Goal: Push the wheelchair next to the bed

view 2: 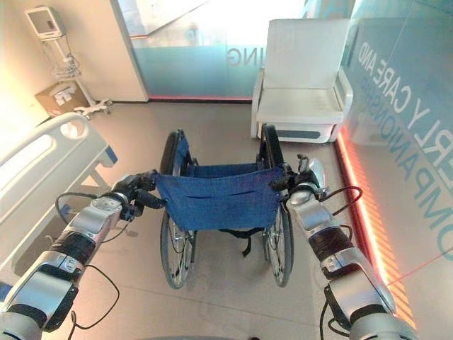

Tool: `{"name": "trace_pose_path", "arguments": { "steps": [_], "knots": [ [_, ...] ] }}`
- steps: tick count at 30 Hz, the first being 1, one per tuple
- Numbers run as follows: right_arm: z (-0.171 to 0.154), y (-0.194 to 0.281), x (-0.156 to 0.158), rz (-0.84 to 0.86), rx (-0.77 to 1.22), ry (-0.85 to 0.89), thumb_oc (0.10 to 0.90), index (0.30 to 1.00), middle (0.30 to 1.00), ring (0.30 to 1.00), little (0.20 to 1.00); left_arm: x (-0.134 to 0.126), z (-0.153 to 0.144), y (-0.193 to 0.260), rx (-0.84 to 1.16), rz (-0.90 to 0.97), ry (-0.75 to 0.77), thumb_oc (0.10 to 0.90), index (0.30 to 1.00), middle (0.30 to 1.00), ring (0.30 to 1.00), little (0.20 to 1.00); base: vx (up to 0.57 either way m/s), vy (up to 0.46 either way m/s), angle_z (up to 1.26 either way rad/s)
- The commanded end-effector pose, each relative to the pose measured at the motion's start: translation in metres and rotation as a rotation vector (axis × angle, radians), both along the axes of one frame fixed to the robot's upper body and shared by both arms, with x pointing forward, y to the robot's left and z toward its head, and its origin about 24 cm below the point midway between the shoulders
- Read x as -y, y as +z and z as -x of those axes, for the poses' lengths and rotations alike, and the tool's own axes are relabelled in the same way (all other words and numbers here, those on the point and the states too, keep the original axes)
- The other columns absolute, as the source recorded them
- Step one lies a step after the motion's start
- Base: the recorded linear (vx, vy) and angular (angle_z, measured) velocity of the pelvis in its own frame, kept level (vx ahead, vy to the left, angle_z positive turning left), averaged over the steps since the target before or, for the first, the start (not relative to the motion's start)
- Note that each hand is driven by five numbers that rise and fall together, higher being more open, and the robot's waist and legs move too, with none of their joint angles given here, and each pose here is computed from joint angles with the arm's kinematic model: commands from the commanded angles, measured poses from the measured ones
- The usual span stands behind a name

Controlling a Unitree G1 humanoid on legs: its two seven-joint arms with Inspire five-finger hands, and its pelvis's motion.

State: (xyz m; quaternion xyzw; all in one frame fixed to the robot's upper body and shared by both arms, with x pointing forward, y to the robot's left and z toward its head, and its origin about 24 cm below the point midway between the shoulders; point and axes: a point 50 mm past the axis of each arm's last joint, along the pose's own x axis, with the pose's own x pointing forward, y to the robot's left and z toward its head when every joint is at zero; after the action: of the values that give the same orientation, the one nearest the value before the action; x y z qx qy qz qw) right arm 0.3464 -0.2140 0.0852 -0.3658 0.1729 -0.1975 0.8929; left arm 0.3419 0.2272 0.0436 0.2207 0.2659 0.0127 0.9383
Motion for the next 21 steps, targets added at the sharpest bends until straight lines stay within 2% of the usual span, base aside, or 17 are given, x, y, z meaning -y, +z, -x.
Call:
{"name": "trace_pose_path", "arguments": {
  "steps": [1,4,9,12,15,21],
  "knots": [
    [0.018,-0.031,0.030,0.147,-0.213,-0.106,0.800,0.900,0.900,0.900,0.900,-0.064,0.068,-0.069,-0.348,-0.230,0.151,0.800,0.900,0.900,0.900,0.900,0.00,0.000,0.00],
    [0.020,-0.033,0.035,0.176,-0.325,-0.070,0.800,0.900,0.900,0.900,0.900,-0.068,0.065,-0.064,-0.348,-0.245,0.153,0.800,0.900,0.900,0.900,0.900,0.00,0.000,0.00],
    [0.013,-0.014,0.039,0.324,-0.524,0.031,0.800,0.900,0.900,0.900,0.900,-0.072,0.055,-0.051,-0.347,-0.277,0.149,0.800,0.900,0.900,0.900,0.900,0.00,0.000,0.00],
    [0.012,-0.010,0.038,0.333,-0.600,0.048,0.800,0.900,0.900,0.900,0.900,-0.072,0.053,-0.047,-0.346,-0.289,0.148,0.800,0.900,0.900,0.900,0.900,0.00,0.000,0.01],
    [0.016,-0.010,0.039,0.332,-0.767,0.078,0.800,0.900,0.900,0.900,0.900,-0.073,0.049,-0.042,-0.336,-0.305,0.147,0.800,0.900,0.900,0.900,0.900,-0.01,-0.002,0.04],
    [0.023,-0.015,0.045,0.245,-0.934,0.085,0.800,0.900,0.900,0.900,0.900,-0.073,0.038,-0.026,-0.254,-0.329,0.141,0.800,0.900,0.900,0.900,0.900,0.00,-0.004,0.02]
  ]
}}
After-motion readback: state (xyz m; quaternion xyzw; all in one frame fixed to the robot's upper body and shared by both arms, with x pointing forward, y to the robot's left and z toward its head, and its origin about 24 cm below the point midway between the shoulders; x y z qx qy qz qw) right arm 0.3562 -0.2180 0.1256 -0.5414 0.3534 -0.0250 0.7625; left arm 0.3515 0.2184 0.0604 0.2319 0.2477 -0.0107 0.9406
